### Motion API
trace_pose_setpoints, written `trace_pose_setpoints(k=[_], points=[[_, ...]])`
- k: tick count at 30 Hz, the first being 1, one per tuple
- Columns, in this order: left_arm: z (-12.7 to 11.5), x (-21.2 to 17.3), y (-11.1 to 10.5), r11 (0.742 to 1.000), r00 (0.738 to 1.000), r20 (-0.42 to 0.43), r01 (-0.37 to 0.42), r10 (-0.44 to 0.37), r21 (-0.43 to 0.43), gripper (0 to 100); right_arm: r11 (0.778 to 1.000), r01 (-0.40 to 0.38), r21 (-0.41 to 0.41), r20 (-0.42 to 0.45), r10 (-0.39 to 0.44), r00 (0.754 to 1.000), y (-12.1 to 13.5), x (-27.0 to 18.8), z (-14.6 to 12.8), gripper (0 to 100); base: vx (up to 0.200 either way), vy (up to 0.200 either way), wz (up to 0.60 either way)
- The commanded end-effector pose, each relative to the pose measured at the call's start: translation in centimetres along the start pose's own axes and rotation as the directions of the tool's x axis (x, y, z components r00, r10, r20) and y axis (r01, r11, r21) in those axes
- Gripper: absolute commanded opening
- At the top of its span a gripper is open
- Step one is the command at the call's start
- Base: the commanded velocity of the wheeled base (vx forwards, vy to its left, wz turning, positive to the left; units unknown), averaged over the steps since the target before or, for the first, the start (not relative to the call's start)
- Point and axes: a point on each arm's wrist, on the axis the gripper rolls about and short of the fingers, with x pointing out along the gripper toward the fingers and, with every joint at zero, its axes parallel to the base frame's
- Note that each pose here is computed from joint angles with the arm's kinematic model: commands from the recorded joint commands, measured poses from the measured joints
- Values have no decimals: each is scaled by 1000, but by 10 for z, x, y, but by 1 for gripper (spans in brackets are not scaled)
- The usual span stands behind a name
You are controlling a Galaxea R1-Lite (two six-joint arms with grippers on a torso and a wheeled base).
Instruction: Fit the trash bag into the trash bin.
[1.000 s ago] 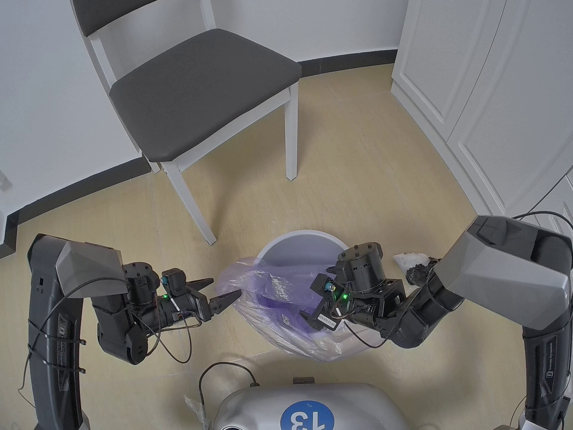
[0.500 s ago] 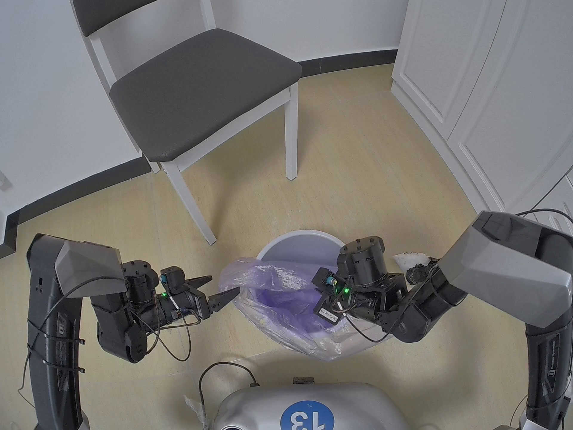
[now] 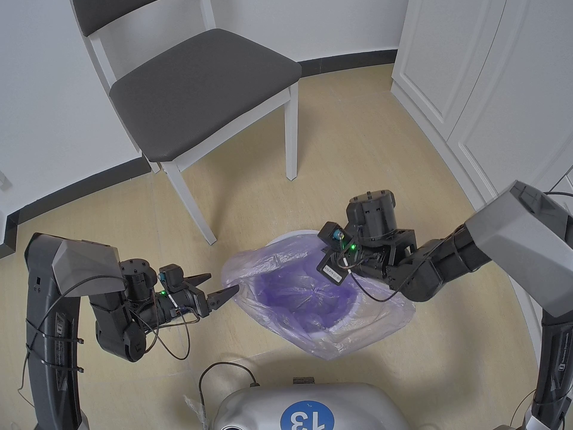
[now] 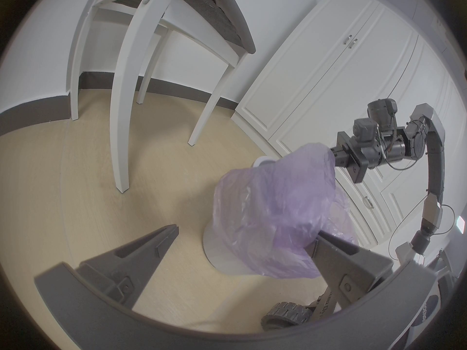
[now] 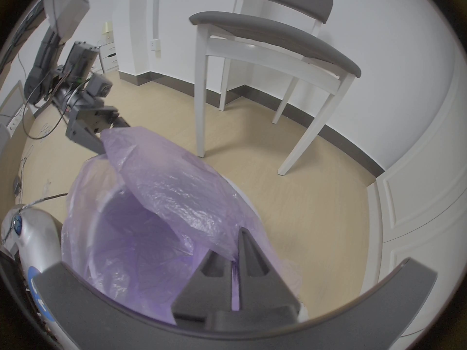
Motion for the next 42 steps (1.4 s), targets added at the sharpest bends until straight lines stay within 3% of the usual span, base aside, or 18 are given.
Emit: trace_pose_setpoints(k=[1,16,24,32,42], points=[[4,-1,-1,1000,1000,20,0,0,13,100,999,44,19,22,-44,999,-21,7,9,0,0,0,0],[8,-2,-1,1000,1000,29,-2,1,18,100,997,74,32,37,-75,996,-33,40,15,0,0,0,0],[9,-3,-2,1000,1000,31,-2,1,20,100,997,62,37,78,-64,995,-20,55,25,0,0,0,0],[17,-9,-7,1000,999,40,-1,-1,26,100,1000,18,26,51,-19,999,1,50,19,0,0,0,0],[24,-13,-15,999,999,48,9,-11,36,100,996,72,45,76,-75,994,-24,55,24,0,0,0,0]])
